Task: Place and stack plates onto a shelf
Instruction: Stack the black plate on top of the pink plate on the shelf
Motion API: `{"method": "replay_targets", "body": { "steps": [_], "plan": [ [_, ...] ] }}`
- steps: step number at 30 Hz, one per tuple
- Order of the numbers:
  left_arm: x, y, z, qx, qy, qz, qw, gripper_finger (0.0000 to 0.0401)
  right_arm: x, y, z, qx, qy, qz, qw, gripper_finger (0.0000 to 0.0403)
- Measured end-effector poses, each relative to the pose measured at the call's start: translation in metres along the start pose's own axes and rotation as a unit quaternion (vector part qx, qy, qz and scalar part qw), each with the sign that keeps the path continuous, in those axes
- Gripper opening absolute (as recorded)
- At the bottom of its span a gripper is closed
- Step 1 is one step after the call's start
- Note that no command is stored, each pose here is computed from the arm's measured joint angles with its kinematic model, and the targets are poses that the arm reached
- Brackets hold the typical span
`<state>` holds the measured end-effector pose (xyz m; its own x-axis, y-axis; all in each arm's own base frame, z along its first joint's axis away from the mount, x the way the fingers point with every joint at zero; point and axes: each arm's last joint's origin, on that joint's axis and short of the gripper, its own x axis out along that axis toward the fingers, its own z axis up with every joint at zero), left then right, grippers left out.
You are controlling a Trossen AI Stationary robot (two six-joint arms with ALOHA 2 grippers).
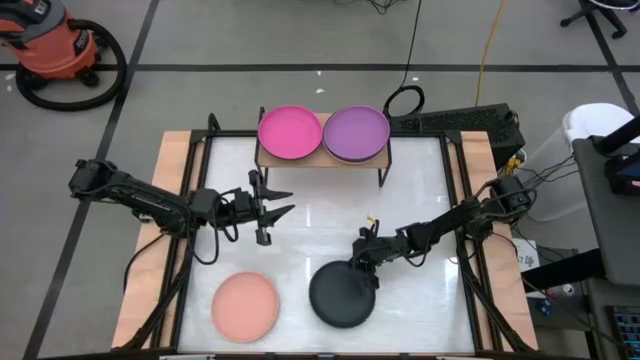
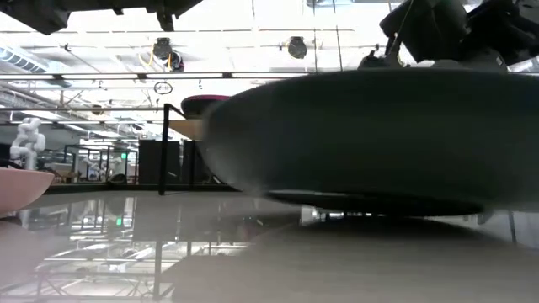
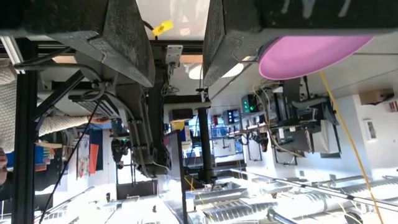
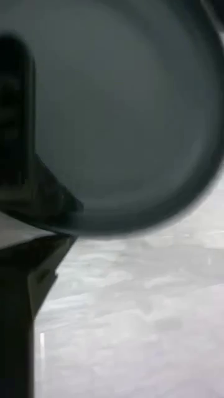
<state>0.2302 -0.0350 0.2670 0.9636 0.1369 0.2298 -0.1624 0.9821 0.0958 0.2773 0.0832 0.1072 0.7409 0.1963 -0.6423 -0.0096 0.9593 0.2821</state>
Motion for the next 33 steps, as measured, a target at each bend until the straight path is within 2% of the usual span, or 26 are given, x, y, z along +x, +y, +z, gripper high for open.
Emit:
{"method": "replay_targets", "body": {
  "steps": [3,9,14,19,23,28,33],
  "plan": [
    [0.0,0.0,0.0,0.0,0.0,0.0,1.0,0.0143,-0.003,0.001,0.003,-0.012,-0.009,0.004,1.0,0.001],
    [0.0,0.0,0.001,-0.001,-0.002,0.0,1.0,0.0143,-0.021,0.0,0.024,-0.013,-0.057,0.007,0.998,0.0003],
    [-0.006,-0.002,0.013,-0.017,-0.036,-0.005,0.999,0.0143,-0.054,-0.005,0.056,-0.019,-0.149,-0.013,0.989,0.0002],
    [-0.024,-0.007,0.039,0.01,-0.085,-0.029,0.996,0.0143,-0.098,-0.016,0.1,-0.036,-0.274,-0.089,0.957,0.0001],
    [-0.038,-0.013,0.05,0.036,-0.088,-0.048,0.994,0.0143,-0.128,-0.035,0.136,-0.039,-0.344,-0.146,0.927,0.0001],
    [-0.044,-0.019,0.051,0.064,-0.069,-0.026,0.995,0.0143,-0.155,-0.067,0.184,-0.033,-0.401,-0.212,0.891,0.0001],
    [-0.048,-0.024,0.052,0.089,-0.06,-0.015,0.994,0.0143,-0.16,-0.109,0.223,-0.031,-0.415,-0.236,0.878,0.0]
  ]
}}
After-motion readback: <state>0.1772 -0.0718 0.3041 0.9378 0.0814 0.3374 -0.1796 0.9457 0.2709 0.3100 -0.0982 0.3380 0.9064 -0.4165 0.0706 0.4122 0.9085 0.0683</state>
